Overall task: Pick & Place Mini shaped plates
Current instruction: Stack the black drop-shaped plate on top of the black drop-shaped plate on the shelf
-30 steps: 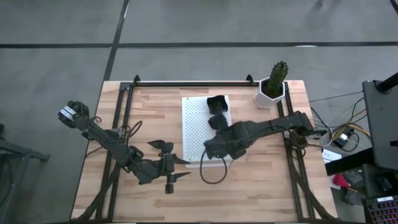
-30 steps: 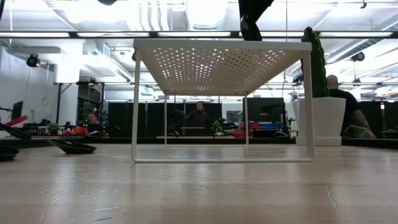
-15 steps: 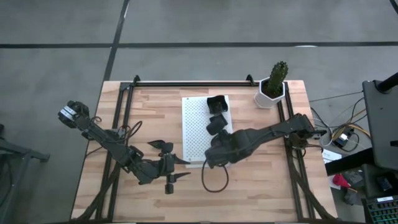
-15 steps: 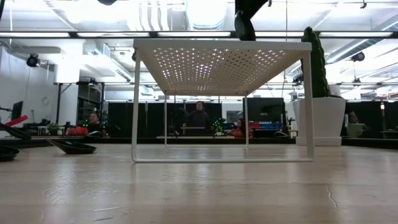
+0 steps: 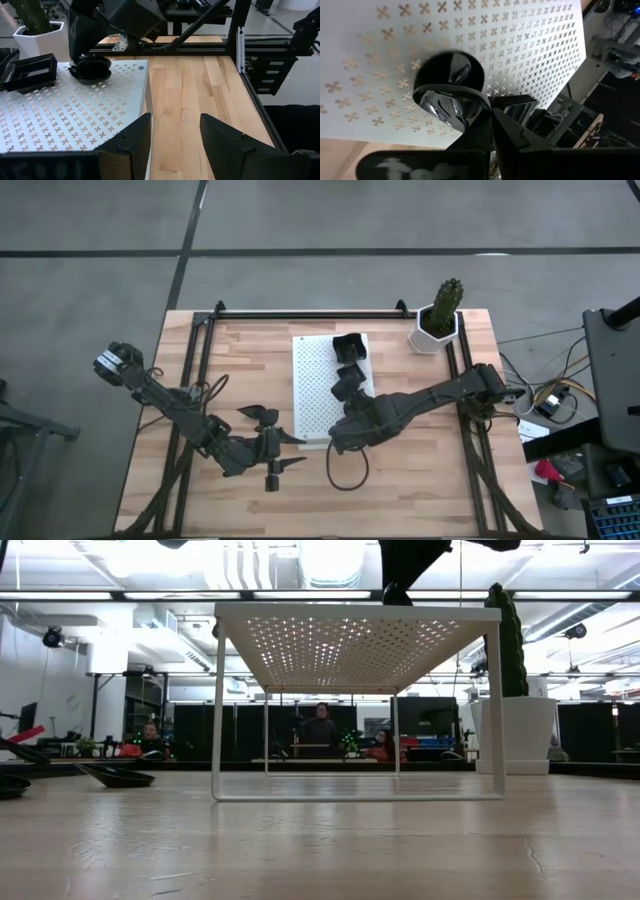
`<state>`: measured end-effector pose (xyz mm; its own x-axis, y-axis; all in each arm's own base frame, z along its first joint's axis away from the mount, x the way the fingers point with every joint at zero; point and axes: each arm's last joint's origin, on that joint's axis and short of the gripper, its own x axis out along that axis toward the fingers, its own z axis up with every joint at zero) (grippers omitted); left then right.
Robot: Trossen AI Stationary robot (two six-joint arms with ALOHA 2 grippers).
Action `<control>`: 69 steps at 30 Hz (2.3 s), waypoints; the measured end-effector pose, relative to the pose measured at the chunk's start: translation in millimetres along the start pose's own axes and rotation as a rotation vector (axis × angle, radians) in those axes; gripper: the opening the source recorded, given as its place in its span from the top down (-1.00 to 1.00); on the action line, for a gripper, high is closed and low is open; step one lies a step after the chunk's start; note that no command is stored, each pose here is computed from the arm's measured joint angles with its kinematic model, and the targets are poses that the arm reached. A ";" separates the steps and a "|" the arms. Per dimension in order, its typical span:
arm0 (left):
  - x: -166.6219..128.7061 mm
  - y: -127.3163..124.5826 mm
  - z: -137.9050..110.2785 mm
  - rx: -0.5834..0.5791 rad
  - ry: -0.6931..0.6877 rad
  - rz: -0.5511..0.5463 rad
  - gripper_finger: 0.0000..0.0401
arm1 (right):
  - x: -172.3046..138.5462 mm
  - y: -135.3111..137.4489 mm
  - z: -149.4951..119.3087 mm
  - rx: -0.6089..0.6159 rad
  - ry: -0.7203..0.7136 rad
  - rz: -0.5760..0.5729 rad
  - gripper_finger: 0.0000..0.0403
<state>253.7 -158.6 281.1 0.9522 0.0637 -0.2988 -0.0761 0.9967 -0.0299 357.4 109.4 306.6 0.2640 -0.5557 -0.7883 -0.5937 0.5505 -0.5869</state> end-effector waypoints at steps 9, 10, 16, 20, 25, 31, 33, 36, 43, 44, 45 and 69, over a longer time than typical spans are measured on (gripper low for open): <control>0.2 0.3 -1.4 0.001 0.003 0.001 0.14 | -2.8 -1.9 0.5 0.008 -0.016 -0.006 0.96; 0.2 0.3 -1.5 0.001 0.003 0.001 0.14 | -1.8 -1.2 0.8 -0.001 -0.014 -0.004 0.96; 0.2 0.3 -1.7 0.001 0.004 0.001 0.14 | -0.3 -0.7 1.1 -0.008 -0.013 -0.004 0.86; 0.2 0.3 -1.7 0.000 0.003 0.001 0.14 | -0.2 -0.8 1.1 0.000 -0.013 -0.004 0.72; 0.2 0.3 -1.7 0.000 0.003 0.001 0.14 | -1.7 0.9 1.9 -0.010 -0.014 -0.009 0.59; 0.2 0.3 -1.7 0.000 0.003 0.001 0.14 | -11.3 -3.6 1.8 0.115 -0.014 -0.090 0.55; 0.2 0.3 -1.7 0.002 0.004 0.001 0.14 | -15.5 -6.5 0.1 0.248 -0.020 -0.102 0.59; 0.1 0.2 -1.7 0.003 0.004 0.000 0.14 | -23.3 -7.7 -2.5 0.469 -0.072 -0.048 0.74; -1.9 0.5 4.5 -0.008 -0.016 -0.004 0.14 | -46.0 16.9 4.9 0.659 -0.191 -0.137 0.96; -3.0 0.9 6.2 -0.011 -0.022 -0.005 0.14 | -50.5 20.9 8.7 0.668 -0.233 -0.149 0.96; -3.8 1.3 7.1 -0.013 -0.024 -0.006 0.14 | -54.7 23.9 13.1 0.679 -0.279 -0.152 0.96; -20.4 3.0 -18.6 -0.130 0.224 0.009 0.14 | -64.3 139.7 33.2 0.692 -0.675 0.025 0.96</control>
<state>228.6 -157.8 269.4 0.8630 0.0448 -0.5032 -0.1353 0.9802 -0.1447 282.7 242.8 269.1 0.7668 -0.1821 -0.6155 -0.0834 0.9225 -0.3769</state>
